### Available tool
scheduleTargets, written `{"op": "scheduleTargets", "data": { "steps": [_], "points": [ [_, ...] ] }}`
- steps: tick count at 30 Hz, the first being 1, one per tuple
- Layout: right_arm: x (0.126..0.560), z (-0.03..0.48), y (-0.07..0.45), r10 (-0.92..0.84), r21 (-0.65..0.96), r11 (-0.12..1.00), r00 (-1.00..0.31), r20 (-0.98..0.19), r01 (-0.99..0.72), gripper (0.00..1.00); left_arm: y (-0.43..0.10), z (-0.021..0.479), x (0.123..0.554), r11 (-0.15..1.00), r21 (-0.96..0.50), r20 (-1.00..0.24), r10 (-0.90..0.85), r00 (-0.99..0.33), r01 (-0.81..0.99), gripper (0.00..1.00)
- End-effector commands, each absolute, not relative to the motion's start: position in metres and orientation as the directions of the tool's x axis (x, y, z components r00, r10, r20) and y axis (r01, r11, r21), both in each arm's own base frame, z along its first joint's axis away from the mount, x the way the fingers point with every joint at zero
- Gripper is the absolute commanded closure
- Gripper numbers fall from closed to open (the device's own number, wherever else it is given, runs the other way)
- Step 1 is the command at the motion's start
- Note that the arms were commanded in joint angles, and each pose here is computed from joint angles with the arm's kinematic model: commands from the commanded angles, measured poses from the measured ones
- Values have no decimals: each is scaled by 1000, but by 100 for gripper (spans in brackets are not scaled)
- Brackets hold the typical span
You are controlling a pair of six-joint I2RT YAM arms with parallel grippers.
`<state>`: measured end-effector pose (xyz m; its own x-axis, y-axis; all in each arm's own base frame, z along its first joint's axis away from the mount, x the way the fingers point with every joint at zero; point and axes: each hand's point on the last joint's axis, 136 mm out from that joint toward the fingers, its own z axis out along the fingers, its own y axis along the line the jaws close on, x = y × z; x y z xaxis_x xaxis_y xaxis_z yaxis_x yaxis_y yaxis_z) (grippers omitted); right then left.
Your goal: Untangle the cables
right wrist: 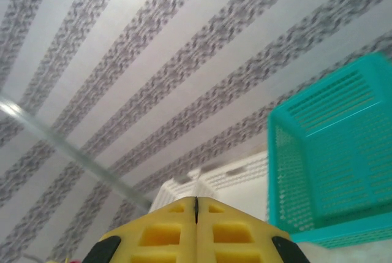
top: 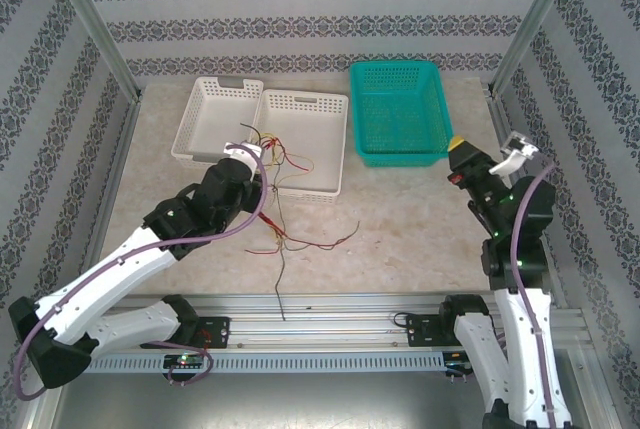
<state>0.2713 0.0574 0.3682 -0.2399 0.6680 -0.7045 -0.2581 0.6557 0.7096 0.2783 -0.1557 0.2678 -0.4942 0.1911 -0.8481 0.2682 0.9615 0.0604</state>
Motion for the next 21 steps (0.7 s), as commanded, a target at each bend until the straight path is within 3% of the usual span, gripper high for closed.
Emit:
{"op": "scheduleTargets", "data": {
  "steps": [1, 2, 5, 10, 13, 21],
  "points": [
    [268, 366, 115, 570, 704, 534, -416, -709, -468, 95, -168, 292, 270, 947, -79, -863, 92, -496, 313, 100],
    [263, 359, 135, 508, 677, 532, -447, -736, -509, 85, -175, 297, 269, 938, -129, -866, 52, -498, 323, 100],
    [249, 339, 173, 378, 582, 561, -442, -813, -590, 65, -187, 310, 269, 910, -252, -861, -55, -506, 330, 100],
    [234, 306, 218, 240, 501, 540, -447, -862, -676, 43, -205, 323, 272, 851, -399, -834, -182, -521, 342, 100],
    [226, 290, 241, 173, 482, 503, -463, -869, -717, 36, -209, 324, 276, 841, -436, -820, -225, -526, 320, 100],
    [234, 234, 267, 6, 385, 588, -472, -882, -711, 31, -219, 334, 278, 789, -519, -793, -300, -531, 328, 100]
  ]
}}
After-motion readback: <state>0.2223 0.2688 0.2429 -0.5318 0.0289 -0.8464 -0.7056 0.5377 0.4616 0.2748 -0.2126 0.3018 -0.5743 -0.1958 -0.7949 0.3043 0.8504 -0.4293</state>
